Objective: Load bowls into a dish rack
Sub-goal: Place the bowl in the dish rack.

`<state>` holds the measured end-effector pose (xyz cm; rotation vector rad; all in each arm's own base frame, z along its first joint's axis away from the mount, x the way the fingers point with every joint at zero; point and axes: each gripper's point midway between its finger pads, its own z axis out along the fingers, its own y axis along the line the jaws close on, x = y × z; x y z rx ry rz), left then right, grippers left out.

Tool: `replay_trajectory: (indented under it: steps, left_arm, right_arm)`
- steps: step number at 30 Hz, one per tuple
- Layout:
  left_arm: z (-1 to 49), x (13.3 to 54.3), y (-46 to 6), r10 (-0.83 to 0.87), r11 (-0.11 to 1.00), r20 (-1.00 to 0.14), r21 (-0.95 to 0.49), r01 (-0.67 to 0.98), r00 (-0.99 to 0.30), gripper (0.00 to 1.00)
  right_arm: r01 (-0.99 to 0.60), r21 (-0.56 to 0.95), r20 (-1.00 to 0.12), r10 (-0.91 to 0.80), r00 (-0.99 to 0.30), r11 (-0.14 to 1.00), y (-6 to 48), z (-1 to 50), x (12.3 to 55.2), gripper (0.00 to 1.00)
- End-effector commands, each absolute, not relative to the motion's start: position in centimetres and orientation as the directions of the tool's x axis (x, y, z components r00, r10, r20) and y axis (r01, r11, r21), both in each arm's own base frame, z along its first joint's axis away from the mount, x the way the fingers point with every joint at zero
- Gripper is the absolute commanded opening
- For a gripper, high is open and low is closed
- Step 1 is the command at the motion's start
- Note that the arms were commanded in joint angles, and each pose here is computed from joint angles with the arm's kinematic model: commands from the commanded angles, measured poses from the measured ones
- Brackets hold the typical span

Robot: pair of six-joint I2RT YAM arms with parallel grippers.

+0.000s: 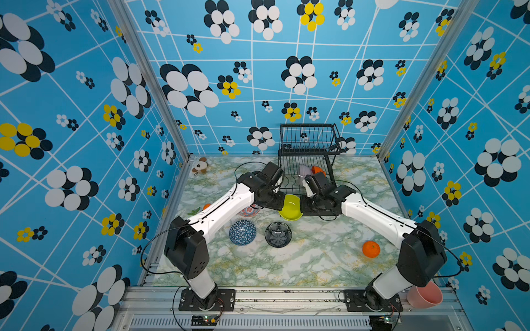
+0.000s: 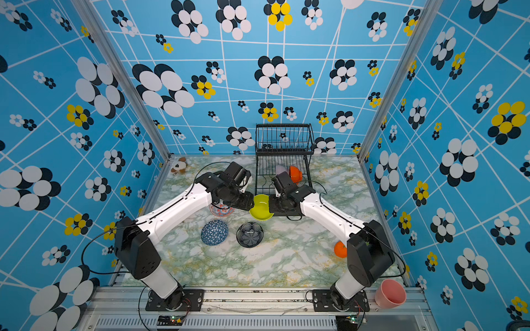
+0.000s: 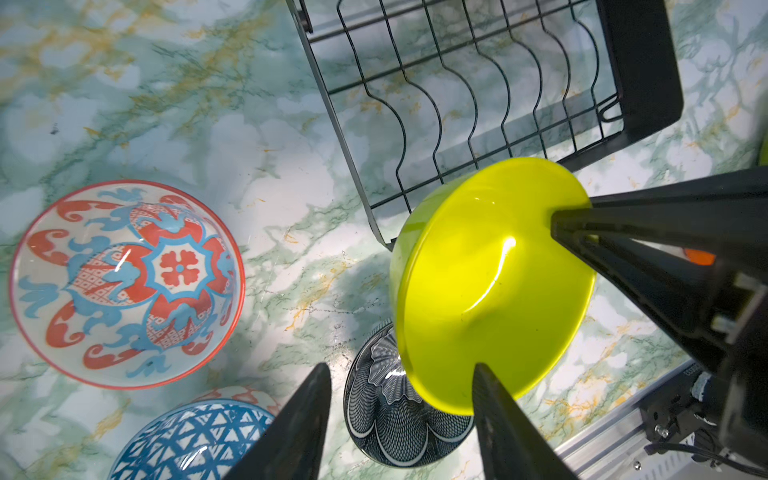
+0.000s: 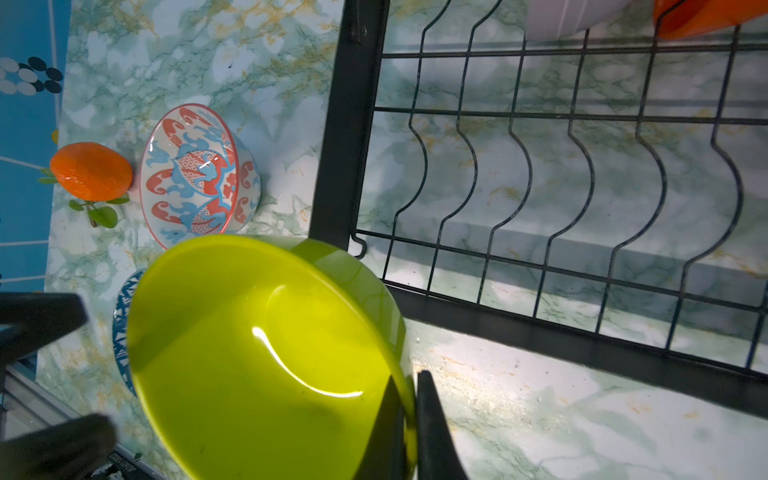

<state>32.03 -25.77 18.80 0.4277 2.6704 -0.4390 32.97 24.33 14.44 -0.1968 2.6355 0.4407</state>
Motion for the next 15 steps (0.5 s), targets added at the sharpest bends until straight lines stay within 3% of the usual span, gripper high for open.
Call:
replay_trajectory:
  steps: [1,15]
  left_arm:
    - [20.3,33.5,-24.2,0.157,0.926,-0.501,-0.226,0.304,-0.851,0.57]
    - [21.0,35.6,-20.6,-0.041,0.937,-0.524,-0.317,0.150,-0.851,0.61]
  right_arm:
    - [-0.205,0.220,-0.499,-0.071,-0.864,0.954,23.7,15.6,33.9,0.00]
    - [-0.195,-0.047,-0.583,-0.186,-0.791,0.980,21.6,18.7,38.4,0.00]
